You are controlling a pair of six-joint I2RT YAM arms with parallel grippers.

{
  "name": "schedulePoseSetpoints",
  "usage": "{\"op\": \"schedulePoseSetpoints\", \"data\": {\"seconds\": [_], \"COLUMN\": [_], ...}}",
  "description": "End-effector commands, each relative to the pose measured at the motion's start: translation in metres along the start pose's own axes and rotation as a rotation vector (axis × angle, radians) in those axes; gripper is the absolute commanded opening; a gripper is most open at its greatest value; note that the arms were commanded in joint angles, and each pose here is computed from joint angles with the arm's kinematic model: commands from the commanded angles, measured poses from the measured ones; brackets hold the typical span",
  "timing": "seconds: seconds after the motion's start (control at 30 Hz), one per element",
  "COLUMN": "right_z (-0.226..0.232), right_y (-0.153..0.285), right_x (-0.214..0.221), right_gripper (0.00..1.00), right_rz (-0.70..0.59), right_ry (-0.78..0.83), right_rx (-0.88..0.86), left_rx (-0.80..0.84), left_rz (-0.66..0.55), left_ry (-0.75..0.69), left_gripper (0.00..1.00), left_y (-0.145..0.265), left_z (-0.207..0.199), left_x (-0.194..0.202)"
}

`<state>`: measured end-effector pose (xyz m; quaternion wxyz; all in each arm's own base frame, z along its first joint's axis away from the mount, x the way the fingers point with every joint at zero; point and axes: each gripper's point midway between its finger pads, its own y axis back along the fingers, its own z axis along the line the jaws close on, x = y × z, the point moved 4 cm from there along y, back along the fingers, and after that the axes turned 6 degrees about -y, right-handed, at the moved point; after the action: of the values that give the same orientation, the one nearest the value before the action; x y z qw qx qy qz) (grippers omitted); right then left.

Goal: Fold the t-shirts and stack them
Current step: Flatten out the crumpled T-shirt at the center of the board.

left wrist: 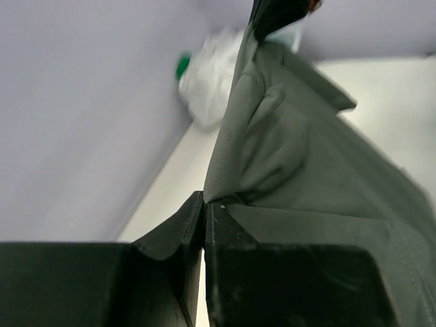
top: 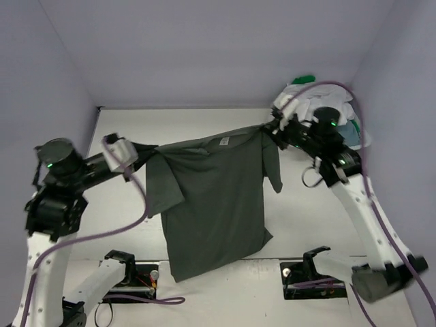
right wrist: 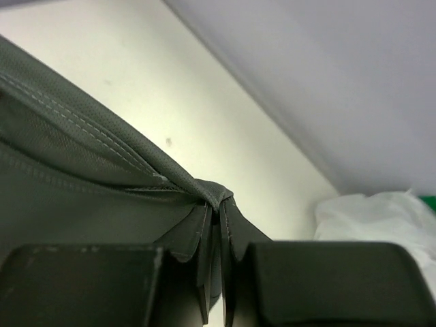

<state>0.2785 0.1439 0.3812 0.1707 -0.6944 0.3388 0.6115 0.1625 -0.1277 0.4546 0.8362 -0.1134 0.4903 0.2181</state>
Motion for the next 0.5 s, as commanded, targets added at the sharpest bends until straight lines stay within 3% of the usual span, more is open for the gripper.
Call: {"op": "schedulePoseSetpoints", "data": {"seconds": [0.0, 0.13, 0.17, 0.2, 0.23, 0.33, 0.47], "right_z": [-0.038, -0.066, -0.072, -0.08, -0.084, -0.096, -0.111], "right_y": [-0.062, -0.123, -0.145, -0.155, -0.165, -0.207, -0.242], "right_x": [0.018, 0.047, 0.073, 0.068, 0.073, 0.11, 0.124], "right_gripper": [0.0, 0.0, 0.0, 0.0, 0.0, 0.0, 0.0], "right_rz": [0.015, 0.077, 0.136, 0.126, 0.134, 0.2, 0.203], "right_ry": [0.023, 0.014, -0.002, 0.008, 0.008, -0.013, -0.028], "right_rx": [0.061, 0.075, 0.07, 0.079, 0.078, 0.071, 0.131], "left_rx": [-0.164, -0.293, -0.371, -0.389, -0.454, -0.616, -0.709], "left_rz": [0.171, 0.352, 0.398, 0.44, 0.427, 0.54, 0.657], "left_ry": [-0.07, -0.061, -0.079, -0.072, -0.11, -0.149, -0.13], "left_gripper": [0.0, 0.0, 0.0, 0.0, 0.0, 0.0, 0.0], "left_y": [-0.025, -0.049, -0.05, -0.056, -0.059, -0.057, -0.056], "left_z": [0.049, 0.09, 0.105, 0.112, 0.127, 0.154, 0.175], "left_x": [0.064, 0.14, 0.154, 0.174, 0.177, 0.217, 0.253]}}
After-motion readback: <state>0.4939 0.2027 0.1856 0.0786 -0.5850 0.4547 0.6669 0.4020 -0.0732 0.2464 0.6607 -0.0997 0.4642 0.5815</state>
